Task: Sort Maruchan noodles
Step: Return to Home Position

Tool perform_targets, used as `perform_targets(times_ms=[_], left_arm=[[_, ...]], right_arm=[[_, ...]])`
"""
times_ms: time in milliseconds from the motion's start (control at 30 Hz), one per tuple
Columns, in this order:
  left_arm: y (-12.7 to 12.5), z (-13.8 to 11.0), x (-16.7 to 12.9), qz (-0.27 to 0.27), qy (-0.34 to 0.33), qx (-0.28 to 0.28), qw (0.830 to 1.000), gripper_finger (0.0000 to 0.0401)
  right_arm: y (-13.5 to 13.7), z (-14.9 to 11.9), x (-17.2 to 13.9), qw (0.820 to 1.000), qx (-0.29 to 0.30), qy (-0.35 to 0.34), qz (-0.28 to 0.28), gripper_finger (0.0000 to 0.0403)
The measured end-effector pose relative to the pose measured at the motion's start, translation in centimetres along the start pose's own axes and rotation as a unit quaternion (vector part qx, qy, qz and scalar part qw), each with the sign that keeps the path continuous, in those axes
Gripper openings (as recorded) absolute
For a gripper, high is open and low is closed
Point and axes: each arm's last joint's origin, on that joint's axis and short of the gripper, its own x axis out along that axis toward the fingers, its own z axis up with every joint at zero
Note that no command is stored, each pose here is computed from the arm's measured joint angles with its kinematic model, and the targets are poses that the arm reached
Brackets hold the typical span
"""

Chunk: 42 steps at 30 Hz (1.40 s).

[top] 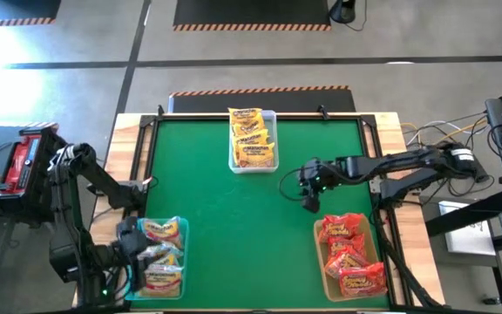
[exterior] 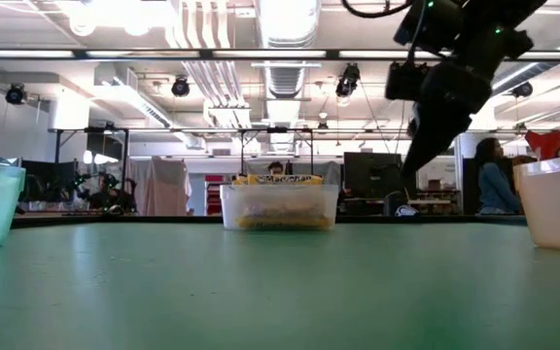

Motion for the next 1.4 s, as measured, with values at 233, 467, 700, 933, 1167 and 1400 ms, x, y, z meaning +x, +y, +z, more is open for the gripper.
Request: perform_targets(times_ms=[233, 467, 700, 933, 1167, 1400], left_arm=[[0.7, 1.6, 0.1, 0.035, -0.049, -0.001, 0.998, 0.0148], [1.0, 2.9, 1.0, 0.061, -0.092, -0.01, 0.994, 0.0148], [1.3, 3.6, 1.7, 0.082, -0.103, -0.018, 0.991, 0.0148], [1.4, 3.9, 2.0, 0.09, -0.106, -0.03, 0.99, 0.0148], [1.5, 4.3, 2.3, 0.095, -0.142, -0.035, 0.985, 0.0148], [1.6, 4.7, 2.6, 0.1, -0.147, -0.049, 0.983, 0.0148]], right_arm=[[-0.8, -0.9, -3.9, 0.998, -0.001, -0.063, -0.001, 0.015], [-1.4, -3.0, -6.7, 0.993, 0.0, -0.119, 0.004, 0.015], [-2.3, -5.6, -8.0, 0.987, 0.02, -0.159, 0.0, 0.015], [-3.0, -7.1, -8.0, 0.977, 0.046, -0.21, -0.002, 0.015], [-4.1, -7.3, -7.2, 0.956, 0.081, -0.269, -0.084, 0.015], [-4.8, -8.1, -5.3, 0.924, 0.12, -0.356, -0.067, 0.015]])
